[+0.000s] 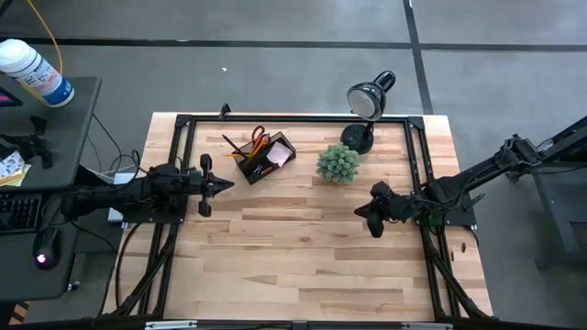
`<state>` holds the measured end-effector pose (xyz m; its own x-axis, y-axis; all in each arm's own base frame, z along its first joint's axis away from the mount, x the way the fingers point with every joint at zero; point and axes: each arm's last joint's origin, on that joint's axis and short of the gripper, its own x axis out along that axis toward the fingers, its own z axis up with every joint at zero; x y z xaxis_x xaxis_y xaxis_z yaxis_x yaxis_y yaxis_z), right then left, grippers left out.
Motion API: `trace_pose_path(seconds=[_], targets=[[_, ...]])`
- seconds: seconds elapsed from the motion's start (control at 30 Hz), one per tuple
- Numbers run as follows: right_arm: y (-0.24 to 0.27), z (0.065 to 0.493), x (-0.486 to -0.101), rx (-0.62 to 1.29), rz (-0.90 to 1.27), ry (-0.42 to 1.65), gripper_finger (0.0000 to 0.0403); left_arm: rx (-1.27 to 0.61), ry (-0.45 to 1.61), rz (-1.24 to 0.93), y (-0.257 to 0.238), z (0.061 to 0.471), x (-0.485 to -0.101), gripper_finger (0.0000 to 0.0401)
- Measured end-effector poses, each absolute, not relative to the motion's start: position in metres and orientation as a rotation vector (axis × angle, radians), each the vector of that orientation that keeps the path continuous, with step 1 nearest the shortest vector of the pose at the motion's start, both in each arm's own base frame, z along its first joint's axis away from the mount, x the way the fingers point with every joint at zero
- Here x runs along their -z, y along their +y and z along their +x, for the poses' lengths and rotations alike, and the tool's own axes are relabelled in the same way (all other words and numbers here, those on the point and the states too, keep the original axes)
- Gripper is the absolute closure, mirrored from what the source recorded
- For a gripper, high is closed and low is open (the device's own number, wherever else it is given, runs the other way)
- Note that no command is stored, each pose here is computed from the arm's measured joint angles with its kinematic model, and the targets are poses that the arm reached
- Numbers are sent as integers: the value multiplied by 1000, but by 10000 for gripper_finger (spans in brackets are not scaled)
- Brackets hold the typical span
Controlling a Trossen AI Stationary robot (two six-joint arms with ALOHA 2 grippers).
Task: Pick and place office supplies into organizer
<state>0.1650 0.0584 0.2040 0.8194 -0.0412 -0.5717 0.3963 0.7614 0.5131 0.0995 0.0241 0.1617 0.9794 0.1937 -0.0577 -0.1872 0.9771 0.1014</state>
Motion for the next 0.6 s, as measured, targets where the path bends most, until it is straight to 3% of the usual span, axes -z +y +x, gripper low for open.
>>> trace_pose_path(seconds=[0.23,0.6], targets=[[51,160,-193,246,573,549,396,-192,68,97,24,99,-162,400],[16,139,-163,144,589,259,401,-192,68,98,24,99,-162,400]])
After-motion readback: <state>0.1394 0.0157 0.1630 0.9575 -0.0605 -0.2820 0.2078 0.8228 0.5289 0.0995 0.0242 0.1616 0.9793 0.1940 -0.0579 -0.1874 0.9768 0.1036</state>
